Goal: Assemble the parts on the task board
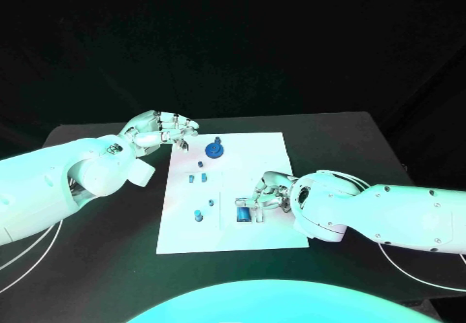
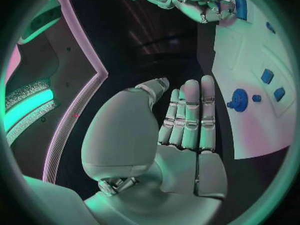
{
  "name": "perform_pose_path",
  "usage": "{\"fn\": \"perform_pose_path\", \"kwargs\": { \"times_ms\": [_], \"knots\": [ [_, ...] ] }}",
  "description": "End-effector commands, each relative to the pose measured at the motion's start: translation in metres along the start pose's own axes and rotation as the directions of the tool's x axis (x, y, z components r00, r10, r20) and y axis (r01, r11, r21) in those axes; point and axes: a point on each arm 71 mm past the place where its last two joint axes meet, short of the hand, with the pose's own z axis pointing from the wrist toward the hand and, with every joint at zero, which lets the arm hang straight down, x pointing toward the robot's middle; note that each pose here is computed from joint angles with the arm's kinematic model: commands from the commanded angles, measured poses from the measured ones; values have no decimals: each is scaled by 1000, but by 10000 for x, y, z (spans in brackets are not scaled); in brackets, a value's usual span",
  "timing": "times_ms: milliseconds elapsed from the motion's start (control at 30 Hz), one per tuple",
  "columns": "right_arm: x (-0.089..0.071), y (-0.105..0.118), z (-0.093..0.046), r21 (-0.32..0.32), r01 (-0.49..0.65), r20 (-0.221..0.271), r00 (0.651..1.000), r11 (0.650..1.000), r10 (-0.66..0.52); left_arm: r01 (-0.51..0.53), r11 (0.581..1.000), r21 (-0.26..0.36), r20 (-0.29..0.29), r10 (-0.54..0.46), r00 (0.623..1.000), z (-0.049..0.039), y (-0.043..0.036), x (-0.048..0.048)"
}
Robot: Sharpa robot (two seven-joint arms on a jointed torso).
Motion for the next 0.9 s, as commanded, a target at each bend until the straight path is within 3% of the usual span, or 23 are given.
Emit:
{"fn": "perform_pose_path", "kwargs": {
  "times_ms": [33,300,533,733,900],
  "knots": [
    [9,9,-9,-23,18,-9,1000,1000,-18,7,1000,6,-15,-7,1000,4,-9,18],
    [-106,-49,-126,-71,-12,58,998,997,16,6,1000,8,-12,-6,1000,0,-10,13],
    [-436,-144,-317,-137,-118,158,978,984,139,8,1000,11,-8,-8,1000,-2,-12,9],
    [-665,-393,-460,-91,-151,218,961,984,168,15,1000,13,-1,-15,1000,-4,-10,6],
    [-712,-640,-532,-5,-100,204,974,995,99,18,1000,13,-2,-18,1000,-3,-6,14]
  ]
}}
